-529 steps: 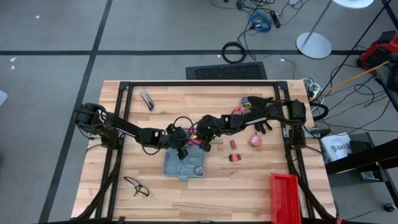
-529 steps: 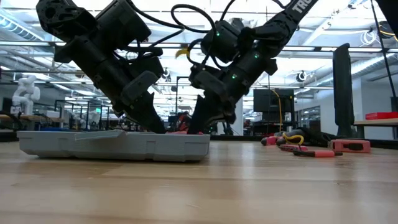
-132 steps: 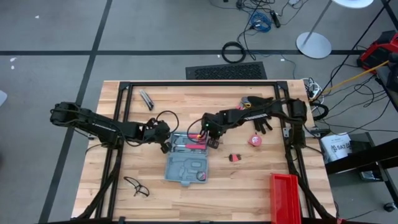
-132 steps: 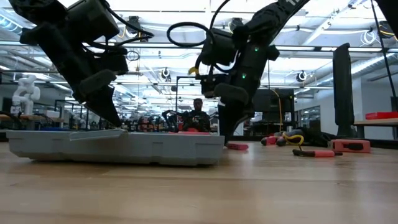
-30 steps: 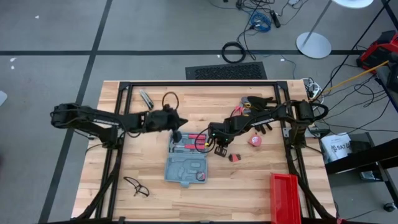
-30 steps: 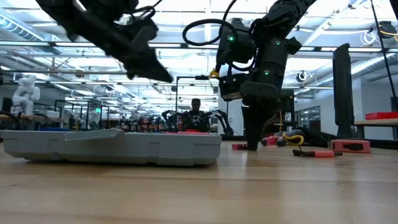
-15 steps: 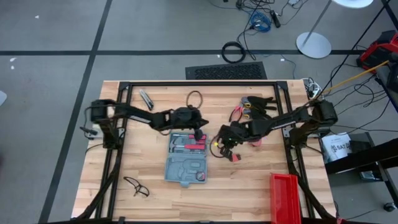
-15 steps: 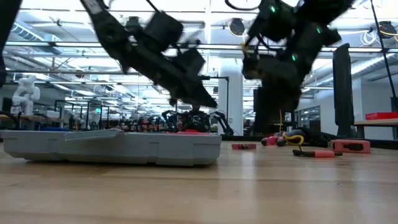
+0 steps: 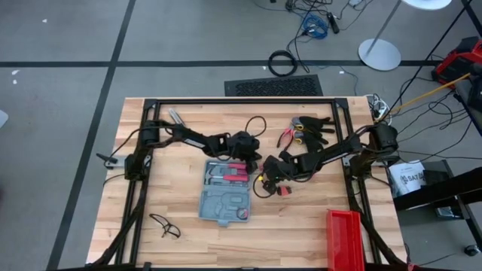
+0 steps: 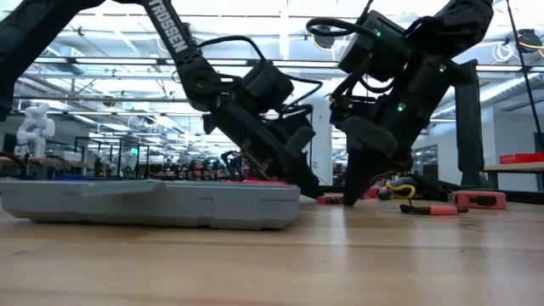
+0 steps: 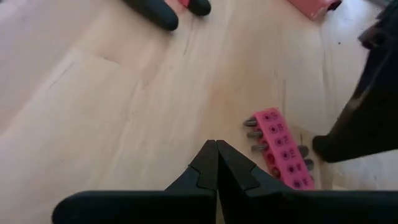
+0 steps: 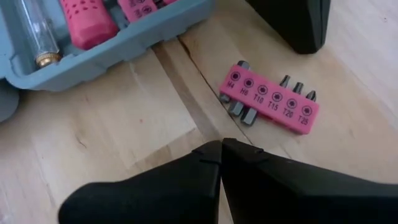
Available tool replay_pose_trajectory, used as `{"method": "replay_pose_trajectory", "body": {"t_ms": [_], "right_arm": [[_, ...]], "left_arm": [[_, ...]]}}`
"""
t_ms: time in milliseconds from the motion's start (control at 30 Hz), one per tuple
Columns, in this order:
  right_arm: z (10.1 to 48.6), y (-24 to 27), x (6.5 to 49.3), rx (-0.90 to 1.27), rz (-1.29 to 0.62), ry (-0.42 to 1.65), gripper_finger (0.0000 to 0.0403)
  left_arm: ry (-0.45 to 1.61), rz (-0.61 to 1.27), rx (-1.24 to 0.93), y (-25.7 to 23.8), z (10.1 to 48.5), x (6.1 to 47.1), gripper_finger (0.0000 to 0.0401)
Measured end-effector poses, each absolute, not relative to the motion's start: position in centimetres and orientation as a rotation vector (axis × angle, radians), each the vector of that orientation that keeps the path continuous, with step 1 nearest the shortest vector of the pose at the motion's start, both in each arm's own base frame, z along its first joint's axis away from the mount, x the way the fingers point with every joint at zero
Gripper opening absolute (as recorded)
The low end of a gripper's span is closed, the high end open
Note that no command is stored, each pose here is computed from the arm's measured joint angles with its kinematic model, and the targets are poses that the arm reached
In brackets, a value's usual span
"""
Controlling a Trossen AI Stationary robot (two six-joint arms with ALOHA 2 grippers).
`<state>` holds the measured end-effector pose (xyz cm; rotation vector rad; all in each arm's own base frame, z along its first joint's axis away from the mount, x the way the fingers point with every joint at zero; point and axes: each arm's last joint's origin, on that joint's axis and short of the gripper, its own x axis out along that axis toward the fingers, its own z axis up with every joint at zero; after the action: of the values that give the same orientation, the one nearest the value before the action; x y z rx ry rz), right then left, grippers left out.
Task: Prefit tool cases
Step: Adjust the pink terminal block
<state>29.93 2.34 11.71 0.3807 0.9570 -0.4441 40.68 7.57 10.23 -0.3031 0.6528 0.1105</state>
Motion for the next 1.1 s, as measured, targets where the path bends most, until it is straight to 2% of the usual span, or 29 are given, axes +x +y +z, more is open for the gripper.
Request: {"method": "replay_pose_trajectory", "body": {"t_ms": [800, 1100], "right_arm": [[11.9, -0.3, 30.6, 0.405, -0.486, 0.876, 0.0], [13.4, 1.1, 30.5, 0.433, -0.455, 0.821, 0.0]], "left_arm": [[0.67, 0.031, -0.294, 6.5, 10.0, 41.0, 0.0002], [0.674, 0.026, -0.296, 6.5, 10.0, 41.0, 0.0002]]}}
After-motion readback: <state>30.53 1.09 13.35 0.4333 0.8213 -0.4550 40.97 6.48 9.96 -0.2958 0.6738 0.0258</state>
